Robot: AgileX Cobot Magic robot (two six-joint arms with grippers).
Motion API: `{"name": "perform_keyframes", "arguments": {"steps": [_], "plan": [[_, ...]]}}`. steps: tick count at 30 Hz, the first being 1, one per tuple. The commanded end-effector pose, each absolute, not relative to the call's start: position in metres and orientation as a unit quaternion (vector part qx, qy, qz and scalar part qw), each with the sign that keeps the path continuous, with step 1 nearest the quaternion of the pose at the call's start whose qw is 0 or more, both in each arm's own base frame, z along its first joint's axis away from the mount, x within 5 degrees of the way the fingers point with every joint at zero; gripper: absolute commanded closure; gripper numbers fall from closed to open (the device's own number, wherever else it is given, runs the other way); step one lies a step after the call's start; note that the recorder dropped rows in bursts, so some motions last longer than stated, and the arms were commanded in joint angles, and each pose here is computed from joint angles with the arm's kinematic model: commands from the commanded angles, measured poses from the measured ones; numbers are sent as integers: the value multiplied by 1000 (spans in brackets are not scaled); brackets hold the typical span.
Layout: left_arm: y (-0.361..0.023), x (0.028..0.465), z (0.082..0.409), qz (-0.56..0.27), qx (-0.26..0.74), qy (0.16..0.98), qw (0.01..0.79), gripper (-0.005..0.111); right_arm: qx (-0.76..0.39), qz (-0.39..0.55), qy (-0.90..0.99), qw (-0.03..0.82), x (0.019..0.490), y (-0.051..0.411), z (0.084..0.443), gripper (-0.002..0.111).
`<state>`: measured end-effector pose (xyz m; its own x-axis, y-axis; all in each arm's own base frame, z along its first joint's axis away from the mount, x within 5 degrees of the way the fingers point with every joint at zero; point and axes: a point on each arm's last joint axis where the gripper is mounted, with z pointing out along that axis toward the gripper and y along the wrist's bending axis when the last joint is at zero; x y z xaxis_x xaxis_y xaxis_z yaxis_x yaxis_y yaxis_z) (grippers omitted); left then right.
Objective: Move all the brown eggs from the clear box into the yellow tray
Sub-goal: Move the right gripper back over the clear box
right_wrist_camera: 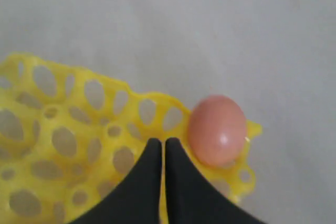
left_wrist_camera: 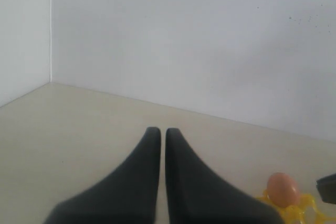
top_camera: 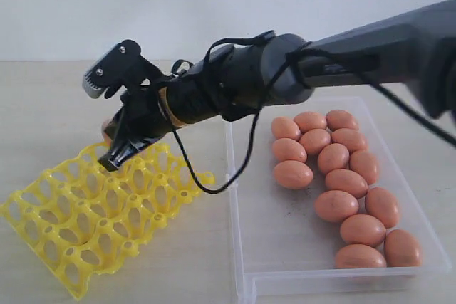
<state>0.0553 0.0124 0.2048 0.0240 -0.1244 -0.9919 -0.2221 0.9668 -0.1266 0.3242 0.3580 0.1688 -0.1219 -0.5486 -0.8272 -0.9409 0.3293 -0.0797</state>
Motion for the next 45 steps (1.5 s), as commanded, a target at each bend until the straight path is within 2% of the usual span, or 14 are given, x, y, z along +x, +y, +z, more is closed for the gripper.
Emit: {"name": "perform_keyframes", "arguments": {"steps": [1,6,10,16,19,25,28,31,34,37,41,42,43,45], "plan": [[12,55,206,29,-130,691,710,103,-503,92,727,458,306,310,197,109],[13,55,206,29,-130,691,711,103,-357,-76,768,526,287,248,237,109],[13,55,206,29,-130,691,711,103,-208,-74,843,490,273,206,253,109],[13,55,206,29,-130,691,711,103,-276,-32,900,335,264,176,260,108],[12,55,206,29,-130,691,710,103,-315,-16,888,335,267,174,260,108],[12,55,206,29,-130,691,710,103,-466,25,824,323,258,188,258,108],[12,55,206,29,-130,691,710,103,-432,50,856,280,261,180,261,108],[12,55,206,29,-130,691,710,103,-291,66,917,266,282,157,269,108],[12,55,206,29,-130,691,710,103,-273,58,933,227,299,141,267,108],[12,55,206,29,-130,691,710,103,-357,42,921,152,304,141,250,94],[12,55,206,29,-130,691,710,103,-511,27,852,110,306,148,228,60],[12,55,206,29,-130,691,710,103,-539,23,835,114,308,149,225,55],[12,55,206,29,-130,691,710,103,-560,18,819,123,311,150,222,51],[12,55,206,29,-130,691,710,103,-580,8,802,143,317,152,219,51]]}}
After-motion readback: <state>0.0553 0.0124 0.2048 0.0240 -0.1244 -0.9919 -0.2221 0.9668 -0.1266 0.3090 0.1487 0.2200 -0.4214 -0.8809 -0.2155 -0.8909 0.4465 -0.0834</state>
